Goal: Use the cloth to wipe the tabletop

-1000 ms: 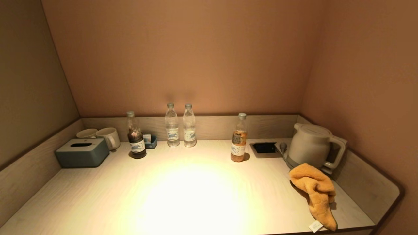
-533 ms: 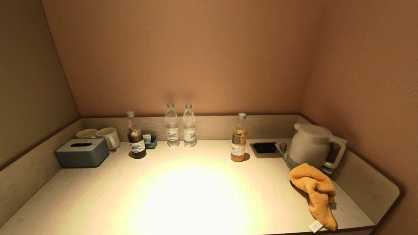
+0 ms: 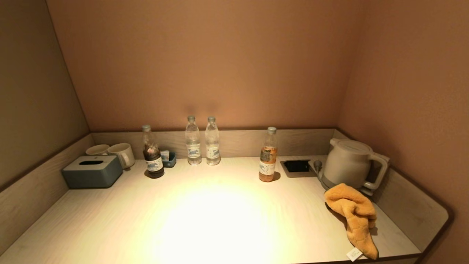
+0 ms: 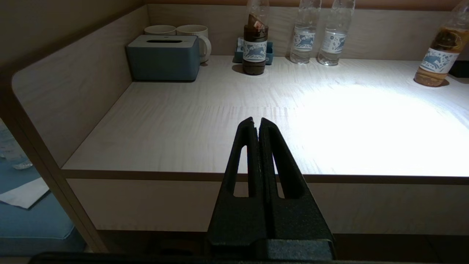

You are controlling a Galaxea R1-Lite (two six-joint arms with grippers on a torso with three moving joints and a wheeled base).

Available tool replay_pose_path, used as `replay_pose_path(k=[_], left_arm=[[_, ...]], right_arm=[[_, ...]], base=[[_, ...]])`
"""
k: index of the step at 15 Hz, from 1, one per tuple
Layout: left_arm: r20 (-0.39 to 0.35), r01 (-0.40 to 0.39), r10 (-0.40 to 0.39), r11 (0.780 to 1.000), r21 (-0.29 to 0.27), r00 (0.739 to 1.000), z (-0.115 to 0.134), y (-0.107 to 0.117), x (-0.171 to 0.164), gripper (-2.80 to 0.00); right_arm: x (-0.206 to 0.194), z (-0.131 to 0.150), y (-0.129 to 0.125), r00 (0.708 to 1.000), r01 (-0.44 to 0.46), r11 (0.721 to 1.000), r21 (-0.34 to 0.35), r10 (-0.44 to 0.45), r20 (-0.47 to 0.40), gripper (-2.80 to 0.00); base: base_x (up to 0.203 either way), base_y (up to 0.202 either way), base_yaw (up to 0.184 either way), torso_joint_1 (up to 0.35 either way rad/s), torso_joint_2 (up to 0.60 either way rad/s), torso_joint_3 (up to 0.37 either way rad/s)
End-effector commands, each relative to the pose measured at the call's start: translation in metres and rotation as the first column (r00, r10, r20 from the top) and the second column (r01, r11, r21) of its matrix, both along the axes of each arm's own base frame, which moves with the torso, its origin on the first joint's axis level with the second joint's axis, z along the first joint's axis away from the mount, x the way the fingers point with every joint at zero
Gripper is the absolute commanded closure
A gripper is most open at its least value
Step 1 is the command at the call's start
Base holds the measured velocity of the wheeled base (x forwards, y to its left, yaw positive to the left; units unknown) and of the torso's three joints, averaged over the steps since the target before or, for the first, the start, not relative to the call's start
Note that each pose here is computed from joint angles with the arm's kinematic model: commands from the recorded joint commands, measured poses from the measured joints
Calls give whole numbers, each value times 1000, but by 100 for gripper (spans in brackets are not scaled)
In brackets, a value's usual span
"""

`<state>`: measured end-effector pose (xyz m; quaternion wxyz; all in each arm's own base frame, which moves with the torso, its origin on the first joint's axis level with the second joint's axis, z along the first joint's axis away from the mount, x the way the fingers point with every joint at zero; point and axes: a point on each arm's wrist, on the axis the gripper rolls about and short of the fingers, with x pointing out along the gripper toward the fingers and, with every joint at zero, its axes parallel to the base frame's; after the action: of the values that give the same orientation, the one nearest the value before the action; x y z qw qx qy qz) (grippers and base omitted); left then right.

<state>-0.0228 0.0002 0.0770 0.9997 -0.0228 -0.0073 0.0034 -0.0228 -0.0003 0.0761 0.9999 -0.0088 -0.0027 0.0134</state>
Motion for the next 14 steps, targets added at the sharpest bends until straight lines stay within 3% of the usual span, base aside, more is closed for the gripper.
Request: replay_pose_path(k=[1, 14], left_arm=[[1, -1, 1, 1000, 0, 1000, 0, 0, 0, 0], [1, -1, 1, 1000, 0, 1000, 0, 0, 0, 0]], right_arm=[[0, 0, 0, 1000, -1, 1000, -1, 1, -1, 0], [0, 0, 0, 1000, 1, 1000, 5, -1, 1, 0]], base=[[0, 0, 0, 0, 0, 0], [0, 0, 0, 0, 0, 0]])
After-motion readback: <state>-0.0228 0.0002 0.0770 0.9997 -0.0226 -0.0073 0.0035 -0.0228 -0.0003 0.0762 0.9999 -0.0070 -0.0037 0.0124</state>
